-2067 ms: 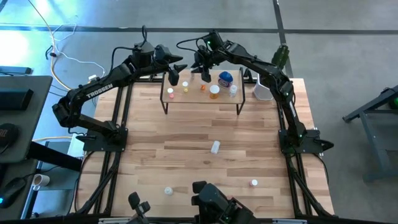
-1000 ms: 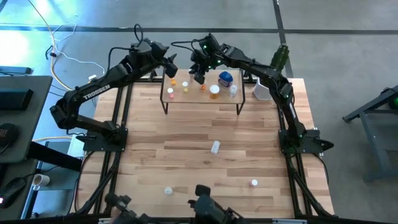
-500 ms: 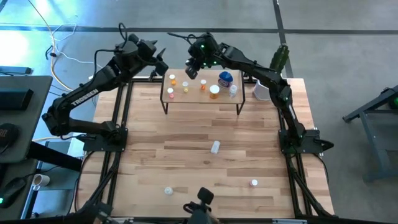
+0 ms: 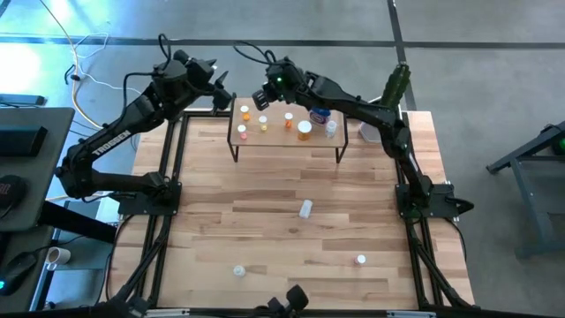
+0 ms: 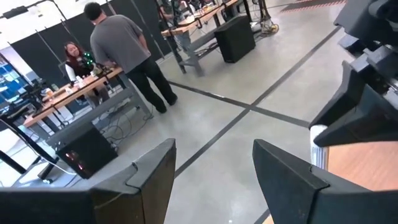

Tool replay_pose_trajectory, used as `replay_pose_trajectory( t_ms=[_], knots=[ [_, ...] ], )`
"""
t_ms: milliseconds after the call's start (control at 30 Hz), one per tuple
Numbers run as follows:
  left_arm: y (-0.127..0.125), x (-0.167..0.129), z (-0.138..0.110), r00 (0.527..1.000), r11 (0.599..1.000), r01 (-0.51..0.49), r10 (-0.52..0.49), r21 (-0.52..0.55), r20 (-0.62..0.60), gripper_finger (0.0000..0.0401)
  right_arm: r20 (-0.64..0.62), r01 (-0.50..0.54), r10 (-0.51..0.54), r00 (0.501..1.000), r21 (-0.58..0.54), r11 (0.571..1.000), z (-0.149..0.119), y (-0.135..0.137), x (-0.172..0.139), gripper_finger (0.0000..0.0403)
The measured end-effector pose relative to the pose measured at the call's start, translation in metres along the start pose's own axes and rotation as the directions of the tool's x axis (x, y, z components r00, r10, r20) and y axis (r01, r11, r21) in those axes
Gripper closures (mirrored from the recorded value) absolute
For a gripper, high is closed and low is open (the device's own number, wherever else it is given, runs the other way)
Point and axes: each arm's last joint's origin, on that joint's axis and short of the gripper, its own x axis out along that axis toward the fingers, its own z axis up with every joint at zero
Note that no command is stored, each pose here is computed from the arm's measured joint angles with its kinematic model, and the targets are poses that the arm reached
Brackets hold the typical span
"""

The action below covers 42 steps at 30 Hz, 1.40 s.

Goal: Pick and place medicine bottles onto shelf by color
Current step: Put the white yellow pill bottle on the shelf

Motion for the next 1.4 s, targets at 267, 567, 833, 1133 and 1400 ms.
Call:
replay_pose_trajectory(
  t_ms=[267, 567, 833, 1133, 1400],
  knots=[
    [0.000, -0.002, -0.002, 1.000, 1.000, 0.008, -0.008, 0.004, -0.021, 0.0197, -0.029, 0.192, -0.190, 0.981, 0.085, 0.978, -0.013, 0.006, -0.003, 0.0329],
    [-0.001, -0.002, -0.003, 0.999, 1.000, 0.013, -0.013, 0.008, -0.033, 0.0197, -0.087, 0.228, -0.219, 0.972, 0.125, 0.965, -0.030, 0.012, 0.010, 0.0329],
    [-0.001, -0.002, -0.003, 0.999, 1.000, 0.022, -0.023, -0.016, -0.030, 0.0197, -0.138, 0.226, -0.215, 0.967, 0.074, 0.971, -0.044, 0.016, 0.025, 0.0329],
    [-0.001, -0.002, -0.003, 0.999, 1.000, 0.022, -0.023, -0.015, -0.031, 0.0197, -0.153, 0.231, -0.220, 0.963, 0.059, 0.971, -0.051, 0.017, 0.034, 0.0329],
    [-0.001, -0.002, -0.003, 0.999, 1.000, 0.021, -0.021, -0.014, -0.032, 0.0197, -0.155, 0.234, -0.223, 0.962, 0.057, 0.970, -0.051, 0.016, 0.034, 0.0329]
  ],
)
